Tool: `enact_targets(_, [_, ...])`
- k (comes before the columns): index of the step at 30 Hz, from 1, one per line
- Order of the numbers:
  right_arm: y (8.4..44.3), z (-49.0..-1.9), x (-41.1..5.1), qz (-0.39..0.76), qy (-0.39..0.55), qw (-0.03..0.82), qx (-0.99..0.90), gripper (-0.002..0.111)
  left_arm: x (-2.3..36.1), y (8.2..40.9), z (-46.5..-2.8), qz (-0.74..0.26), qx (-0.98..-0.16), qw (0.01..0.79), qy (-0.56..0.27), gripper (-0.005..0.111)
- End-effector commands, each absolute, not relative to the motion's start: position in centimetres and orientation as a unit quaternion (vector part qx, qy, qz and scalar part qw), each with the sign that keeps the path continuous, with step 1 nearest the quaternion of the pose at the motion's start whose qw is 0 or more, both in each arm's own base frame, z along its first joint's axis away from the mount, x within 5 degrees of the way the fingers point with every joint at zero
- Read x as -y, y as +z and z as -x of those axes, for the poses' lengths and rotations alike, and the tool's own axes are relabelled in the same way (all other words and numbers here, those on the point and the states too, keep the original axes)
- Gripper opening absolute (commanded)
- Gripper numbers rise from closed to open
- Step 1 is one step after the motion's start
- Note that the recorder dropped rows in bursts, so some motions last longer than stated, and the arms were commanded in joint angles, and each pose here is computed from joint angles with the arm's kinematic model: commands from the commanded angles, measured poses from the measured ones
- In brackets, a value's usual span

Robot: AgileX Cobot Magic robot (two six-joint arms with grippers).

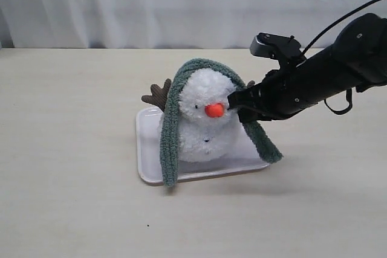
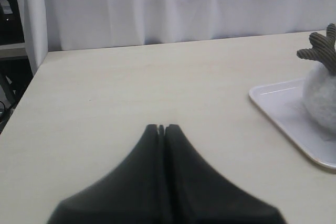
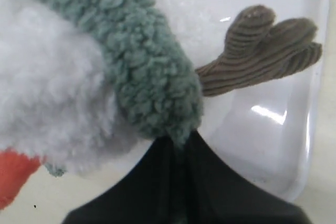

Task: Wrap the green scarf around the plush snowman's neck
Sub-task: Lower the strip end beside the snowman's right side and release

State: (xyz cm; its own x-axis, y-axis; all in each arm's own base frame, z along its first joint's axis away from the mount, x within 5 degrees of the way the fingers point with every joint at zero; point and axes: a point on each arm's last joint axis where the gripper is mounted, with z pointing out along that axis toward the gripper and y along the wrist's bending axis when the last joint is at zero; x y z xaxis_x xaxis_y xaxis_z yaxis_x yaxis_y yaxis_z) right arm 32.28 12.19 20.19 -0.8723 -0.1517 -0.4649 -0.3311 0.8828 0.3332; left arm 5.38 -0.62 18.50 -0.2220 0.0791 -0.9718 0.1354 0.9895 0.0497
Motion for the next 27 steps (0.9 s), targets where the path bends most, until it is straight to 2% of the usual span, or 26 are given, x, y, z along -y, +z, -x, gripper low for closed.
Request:
enact_targets(1, [18.8,-31.8,-13.2,0.173,0.203,0.202,-0.942,0.004,0.6,18.5,-5.4,-0.066,-0.778,0.624,-0.024,0.0])
enact_targets(5, [17.4,-31.8,-13.6,0.182,0.197,0.182,-0.946,0.004,0.6,18.5,-5.4,-0.066,-0.778,0.624,-0.024,0.0])
enact_targets(8, [17.2,-31.9,-13.6,0.188,0.192,0.18,-0.946,0.009,0.6,18.5,-5.4,-0.066,-0.778,0.624,-0.024,0.0])
enact_targets(15, [17.9,-31.4,-13.5,0.208,0.19,0.178,-0.943,0.044,0.6,18.5,-5.4,-0.066,-0.778,0.624,-0.024,0.0])
enact_targets(18, [18.7,-31.1,-13.3,0.23,0.18,0.184,-0.939,0.054,0.6,18.5,-5.4,-0.066,-0.778,0.624,-0.024,0.0])
enact_targets(22, [20.2,-30.5,-13.0,0.251,0.172,0.193,-0.933,0.058,0.6,18.5,-5.4,-0.066,-0.778,0.624,-0.024,0.0])
enact_targets(27, [22.9,-29.4,-12.4,0.276,0.155,0.217,-0.924,0.058,0.6,18.5,-5.4,-0.066,-0.778,0.624,-0.024,0.0])
